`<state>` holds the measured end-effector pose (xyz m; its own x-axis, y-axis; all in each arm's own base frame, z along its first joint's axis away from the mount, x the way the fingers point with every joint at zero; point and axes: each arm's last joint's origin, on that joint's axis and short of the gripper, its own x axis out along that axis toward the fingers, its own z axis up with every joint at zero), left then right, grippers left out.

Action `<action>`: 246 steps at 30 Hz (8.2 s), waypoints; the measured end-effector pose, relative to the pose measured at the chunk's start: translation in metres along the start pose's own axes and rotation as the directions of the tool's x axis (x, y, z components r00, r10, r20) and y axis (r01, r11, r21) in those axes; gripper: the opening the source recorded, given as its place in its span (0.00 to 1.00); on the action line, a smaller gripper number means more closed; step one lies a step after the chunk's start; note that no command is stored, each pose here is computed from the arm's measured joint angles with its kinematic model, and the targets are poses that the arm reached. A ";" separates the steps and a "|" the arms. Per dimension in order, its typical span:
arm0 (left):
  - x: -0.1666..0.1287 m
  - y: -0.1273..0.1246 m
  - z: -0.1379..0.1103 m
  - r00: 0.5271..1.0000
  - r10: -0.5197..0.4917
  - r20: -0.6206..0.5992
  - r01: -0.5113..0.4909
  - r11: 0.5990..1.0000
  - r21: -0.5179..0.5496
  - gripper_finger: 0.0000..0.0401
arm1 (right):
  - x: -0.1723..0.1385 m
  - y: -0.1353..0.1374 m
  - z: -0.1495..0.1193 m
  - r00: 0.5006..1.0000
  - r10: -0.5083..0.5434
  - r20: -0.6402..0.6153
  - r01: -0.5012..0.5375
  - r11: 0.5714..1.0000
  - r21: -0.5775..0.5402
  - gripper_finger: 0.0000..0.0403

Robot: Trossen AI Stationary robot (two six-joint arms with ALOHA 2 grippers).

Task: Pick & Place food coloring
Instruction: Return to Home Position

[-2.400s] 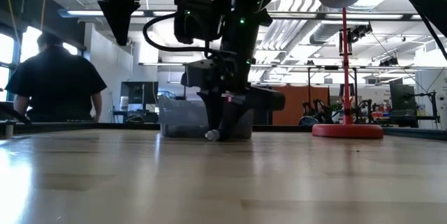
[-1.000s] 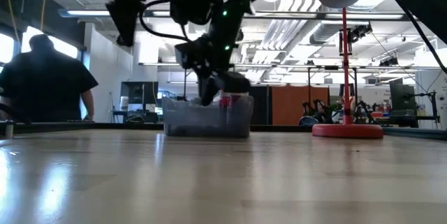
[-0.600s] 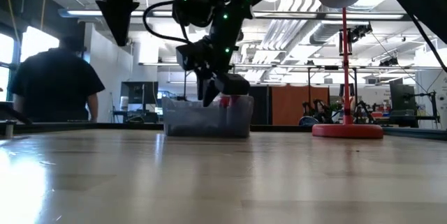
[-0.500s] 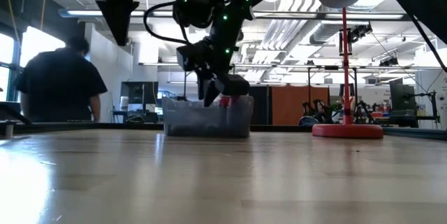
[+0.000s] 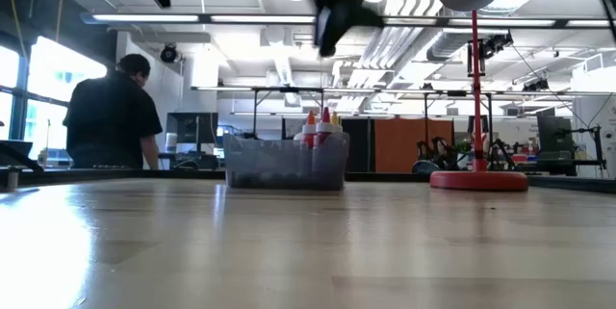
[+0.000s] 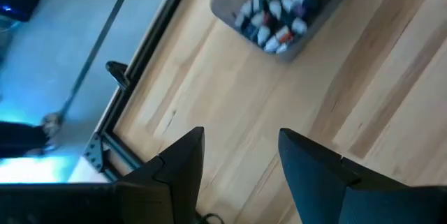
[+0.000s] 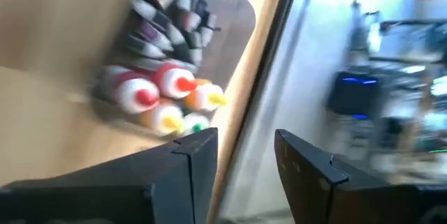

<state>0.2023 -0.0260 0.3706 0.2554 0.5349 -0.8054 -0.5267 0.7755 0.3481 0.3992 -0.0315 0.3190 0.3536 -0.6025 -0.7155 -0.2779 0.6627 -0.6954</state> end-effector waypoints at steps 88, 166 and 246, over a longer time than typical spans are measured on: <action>0.140 -0.013 -0.179 0.374 -0.428 0.823 0.494 0.843 0.215 0.45 | -0.016 0.201 -0.270 0.249 -0.255 0.935 -0.596 0.720 0.355 0.34; 0.140 -0.013 -0.179 0.372 -0.430 0.823 0.496 0.841 0.215 0.45 | -0.016 0.202 -0.270 0.249 -0.254 0.935 -0.597 0.720 0.355 0.34; 0.140 -0.013 -0.179 0.373 -0.429 0.823 0.496 0.842 0.215 0.45 | -0.016 0.202 -0.270 0.249 -0.254 0.935 -0.597 0.720 0.354 0.34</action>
<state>0.0998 -0.0211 0.1672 0.9883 0.1421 -0.0549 -0.1425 0.9898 -0.0031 0.0968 -0.0084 0.1720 0.9933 0.0974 0.0613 -0.0945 0.9943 -0.0499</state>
